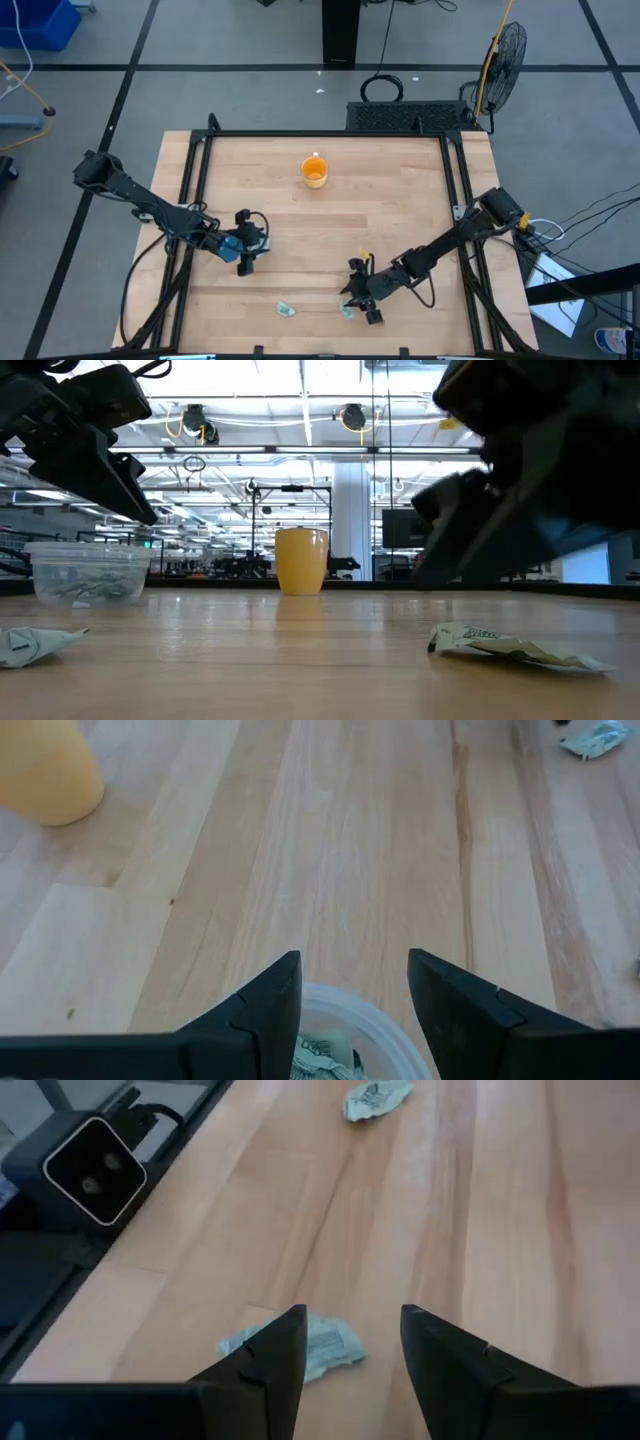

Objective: Pick and place Stevia / Truvia into bins
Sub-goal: Put the middle stevia packet into the container

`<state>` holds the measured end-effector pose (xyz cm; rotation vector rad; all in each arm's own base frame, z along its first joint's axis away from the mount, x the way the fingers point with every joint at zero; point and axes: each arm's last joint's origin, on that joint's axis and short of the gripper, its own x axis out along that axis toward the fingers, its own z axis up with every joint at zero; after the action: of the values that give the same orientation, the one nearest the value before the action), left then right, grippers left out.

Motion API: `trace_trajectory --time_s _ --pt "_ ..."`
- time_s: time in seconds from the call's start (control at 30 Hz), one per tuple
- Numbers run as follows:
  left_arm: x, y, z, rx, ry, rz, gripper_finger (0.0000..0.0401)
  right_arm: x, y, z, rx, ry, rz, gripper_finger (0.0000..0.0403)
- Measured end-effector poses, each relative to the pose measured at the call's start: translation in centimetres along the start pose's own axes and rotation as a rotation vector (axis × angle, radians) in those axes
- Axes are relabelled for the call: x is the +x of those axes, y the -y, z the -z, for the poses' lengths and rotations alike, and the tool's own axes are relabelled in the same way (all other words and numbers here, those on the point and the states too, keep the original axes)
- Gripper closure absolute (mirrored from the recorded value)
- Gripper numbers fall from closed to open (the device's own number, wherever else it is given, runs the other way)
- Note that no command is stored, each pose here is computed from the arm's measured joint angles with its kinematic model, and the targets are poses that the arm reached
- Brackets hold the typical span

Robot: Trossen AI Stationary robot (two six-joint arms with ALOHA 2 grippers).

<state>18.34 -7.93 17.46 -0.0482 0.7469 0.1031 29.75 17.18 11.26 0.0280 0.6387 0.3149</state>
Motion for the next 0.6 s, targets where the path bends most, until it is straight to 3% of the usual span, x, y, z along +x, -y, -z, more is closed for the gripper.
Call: trace_trajectory --time_s 0.17,0.4,0.6 --pt "0.0 0.0 0.0 0.002 0.001 -0.001 0.0210 1.8 0.2 1.4 -0.020 -0.022 0.008 0.0245" --pt "0.0 0.0 0.0 0.004 0.000 0.001 0.0210 2.1 0.7 1.9 -0.026 -0.090 0.032 0.0251" --pt "0.0 0.0 -0.1 0.001 0.007 0.005 0.0210 2.2 1.0 1.7 -0.032 -0.067 0.034 0.0309"
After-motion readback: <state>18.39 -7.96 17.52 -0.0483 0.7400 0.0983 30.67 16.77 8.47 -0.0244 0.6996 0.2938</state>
